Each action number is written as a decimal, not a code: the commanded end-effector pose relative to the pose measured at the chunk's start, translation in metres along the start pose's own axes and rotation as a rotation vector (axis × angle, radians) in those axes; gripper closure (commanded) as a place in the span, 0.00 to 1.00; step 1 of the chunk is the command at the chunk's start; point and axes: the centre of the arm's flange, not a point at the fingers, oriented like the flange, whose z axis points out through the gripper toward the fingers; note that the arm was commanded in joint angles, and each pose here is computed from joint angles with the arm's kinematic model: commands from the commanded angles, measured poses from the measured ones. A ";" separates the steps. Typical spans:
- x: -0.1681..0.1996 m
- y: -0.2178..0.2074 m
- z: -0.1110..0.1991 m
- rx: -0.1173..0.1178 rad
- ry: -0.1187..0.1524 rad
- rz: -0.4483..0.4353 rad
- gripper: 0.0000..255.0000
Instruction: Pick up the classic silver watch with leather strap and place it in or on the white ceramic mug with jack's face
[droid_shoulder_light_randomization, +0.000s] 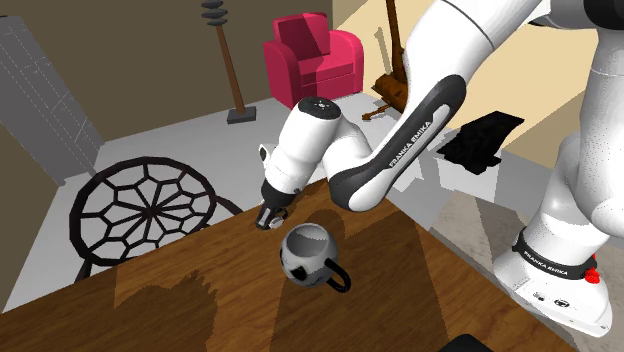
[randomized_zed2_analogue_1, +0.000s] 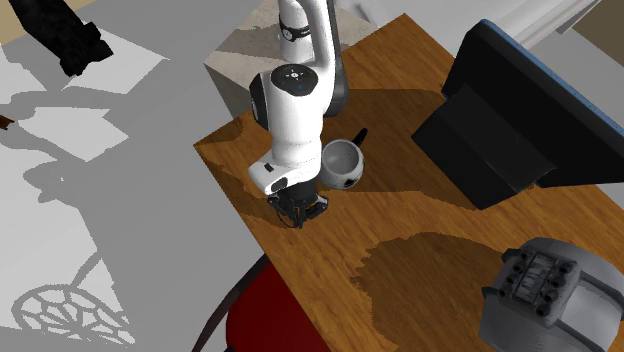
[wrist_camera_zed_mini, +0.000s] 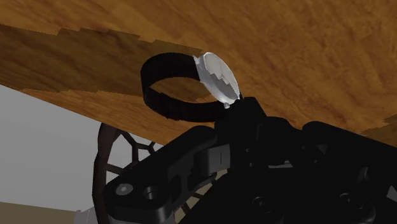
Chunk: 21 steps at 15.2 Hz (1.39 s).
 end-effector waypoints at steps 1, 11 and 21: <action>0.000 0.000 0.000 0.000 0.000 0.000 1.00; 0.025 -0.003 -0.046 0.000 0.000 0.000 1.00; 0.050 -0.005 -0.093 0.000 0.000 0.000 1.00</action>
